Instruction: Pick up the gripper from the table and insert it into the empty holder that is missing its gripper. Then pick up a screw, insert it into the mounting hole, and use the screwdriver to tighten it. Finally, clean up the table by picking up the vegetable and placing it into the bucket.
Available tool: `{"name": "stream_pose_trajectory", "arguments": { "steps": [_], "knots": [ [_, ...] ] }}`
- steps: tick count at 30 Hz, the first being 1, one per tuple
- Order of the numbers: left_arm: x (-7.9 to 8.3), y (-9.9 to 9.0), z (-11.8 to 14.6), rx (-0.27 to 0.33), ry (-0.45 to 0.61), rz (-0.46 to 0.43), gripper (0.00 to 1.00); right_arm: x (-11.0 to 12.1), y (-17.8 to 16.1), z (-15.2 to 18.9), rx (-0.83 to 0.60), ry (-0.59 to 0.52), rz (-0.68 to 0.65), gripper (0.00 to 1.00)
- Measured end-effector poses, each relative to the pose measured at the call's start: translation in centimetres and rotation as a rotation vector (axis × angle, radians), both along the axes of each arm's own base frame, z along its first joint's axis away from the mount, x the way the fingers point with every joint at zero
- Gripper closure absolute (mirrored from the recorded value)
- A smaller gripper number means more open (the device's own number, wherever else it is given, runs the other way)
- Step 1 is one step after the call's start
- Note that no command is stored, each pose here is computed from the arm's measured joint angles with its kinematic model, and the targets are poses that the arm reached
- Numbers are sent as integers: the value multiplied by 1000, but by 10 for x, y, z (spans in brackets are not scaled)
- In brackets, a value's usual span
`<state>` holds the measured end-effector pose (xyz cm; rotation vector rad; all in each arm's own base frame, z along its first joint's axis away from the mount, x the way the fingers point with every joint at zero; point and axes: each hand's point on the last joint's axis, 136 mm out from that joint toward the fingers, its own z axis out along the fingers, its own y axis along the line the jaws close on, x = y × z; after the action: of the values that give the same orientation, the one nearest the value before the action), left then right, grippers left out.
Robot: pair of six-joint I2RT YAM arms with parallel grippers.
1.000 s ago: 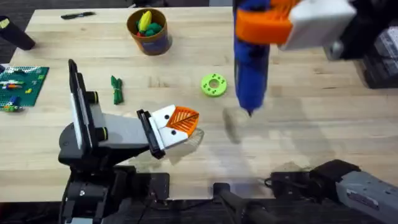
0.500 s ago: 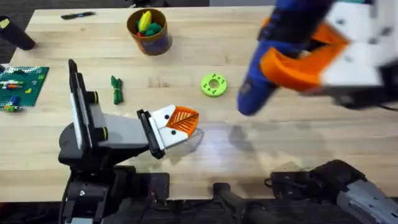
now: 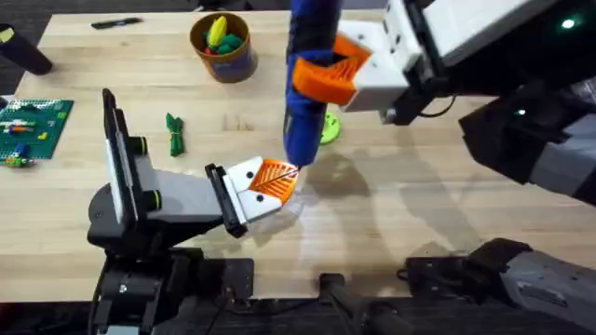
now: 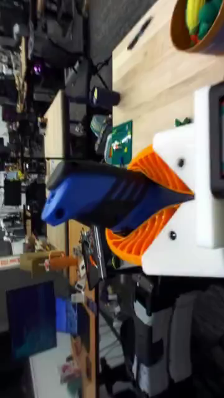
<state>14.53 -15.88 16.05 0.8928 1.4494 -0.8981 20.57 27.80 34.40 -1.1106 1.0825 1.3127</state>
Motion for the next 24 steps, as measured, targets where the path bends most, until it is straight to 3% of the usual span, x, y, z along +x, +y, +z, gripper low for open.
{"name": "stream_pose_trajectory", "arguments": {
  "steps": [10, 18, 24],
  "knots": [
    [0, 0, 0, 0, 0, 0, 995, -12, 16, 17, 39, -39, 22, 994],
    [0, 0, 0, 0, 0, 0, 995, -30, 29, 18, 56, -146, 53, 994],
    [0, 0, 0, 0, 0, 0, 995, -28, 44, 12, 52, -192, 58, 994]
  ]
}}
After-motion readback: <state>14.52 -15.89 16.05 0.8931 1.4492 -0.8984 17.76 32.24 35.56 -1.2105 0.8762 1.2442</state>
